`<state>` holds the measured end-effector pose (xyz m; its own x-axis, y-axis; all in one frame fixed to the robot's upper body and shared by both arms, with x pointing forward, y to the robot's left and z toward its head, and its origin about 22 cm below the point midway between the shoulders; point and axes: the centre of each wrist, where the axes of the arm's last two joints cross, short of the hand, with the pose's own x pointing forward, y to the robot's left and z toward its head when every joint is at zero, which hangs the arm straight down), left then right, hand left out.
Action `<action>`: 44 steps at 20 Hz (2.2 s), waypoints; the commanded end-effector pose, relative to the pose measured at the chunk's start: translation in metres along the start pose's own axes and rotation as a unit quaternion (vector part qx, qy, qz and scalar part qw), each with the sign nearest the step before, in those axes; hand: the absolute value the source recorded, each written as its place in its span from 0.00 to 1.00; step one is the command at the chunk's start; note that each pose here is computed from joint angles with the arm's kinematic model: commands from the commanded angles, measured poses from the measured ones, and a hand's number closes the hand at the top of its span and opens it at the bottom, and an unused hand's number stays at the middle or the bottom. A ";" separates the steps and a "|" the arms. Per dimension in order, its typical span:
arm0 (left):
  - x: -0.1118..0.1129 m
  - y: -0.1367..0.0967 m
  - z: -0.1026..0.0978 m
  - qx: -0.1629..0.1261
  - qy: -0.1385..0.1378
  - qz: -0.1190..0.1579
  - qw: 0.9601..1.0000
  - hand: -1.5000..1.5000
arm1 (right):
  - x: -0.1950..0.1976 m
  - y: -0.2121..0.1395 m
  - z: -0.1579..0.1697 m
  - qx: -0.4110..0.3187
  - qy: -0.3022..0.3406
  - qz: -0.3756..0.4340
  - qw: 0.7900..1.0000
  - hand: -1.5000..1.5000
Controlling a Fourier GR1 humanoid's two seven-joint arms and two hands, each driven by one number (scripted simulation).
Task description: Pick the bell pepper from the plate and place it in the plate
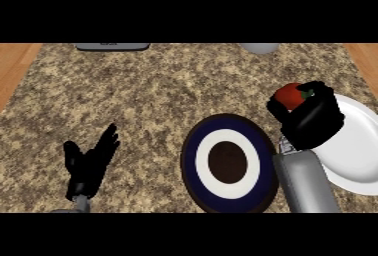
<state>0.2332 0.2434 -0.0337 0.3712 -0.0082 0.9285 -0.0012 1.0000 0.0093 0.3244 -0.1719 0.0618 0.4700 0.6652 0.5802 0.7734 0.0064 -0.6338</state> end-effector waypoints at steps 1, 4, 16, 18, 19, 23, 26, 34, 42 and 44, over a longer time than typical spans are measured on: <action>-0.011 -0.006 0.002 0.008 0.002 -0.005 1.000 0.50 | -0.046 0.007 -0.022 -0.084 0.098 -0.024 0.991 1.00; -0.009 -0.004 0.006 0.006 0.006 0.004 1.000 0.50 | -0.078 -0.001 -0.056 -0.100 0.118 -0.018 0.988 1.00; 0.009 0.006 -0.004 0.003 0.002 0.005 1.000 0.50 | -0.171 0.021 -0.103 -0.117 0.132 -0.013 0.984 1.00; -0.010 -0.008 0.004 0.000 0.002 0.003 1.000 0.50 | -0.180 0.017 -0.126 -0.052 0.223 0.020 0.973 1.00; 0.004 -0.007 -0.001 -0.001 0.000 -0.006 1.000 0.50 | -0.185 0.022 -0.119 -0.022 0.236 0.035 0.971 1.00; 0.002 -0.007 -0.003 -0.006 0.001 -0.003 1.000 0.50 | -0.216 0.024 -0.115 0.075 0.240 0.069 0.965 0.00; -0.006 -0.019 0.001 -0.009 0.000 0.000 1.000 0.50 | -0.214 0.029 -0.126 0.088 0.227 0.018 0.970 0.00; -0.007 -0.015 -0.002 -0.006 0.006 0.011 1.000 0.50 | -0.219 0.017 -0.132 -0.007 0.161 -0.127 0.979 0.00; -0.019 -0.001 0.000 0.005 0.004 0.001 1.000 0.50 | -0.269 -0.016 -0.118 -0.030 0.191 -0.230 0.954 0.00; 0.014 -0.004 -0.001 0.002 0.008 0.006 1.000 0.50 | -0.271 -0.025 -0.109 -0.007 0.192 -0.253 0.948 0.00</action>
<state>0.2329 0.2413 -0.0373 0.3711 -0.0049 0.9286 -0.0036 1.0000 0.0067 0.2453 -0.4325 -0.0237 0.2388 0.2834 0.9288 0.9365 0.1856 -0.2975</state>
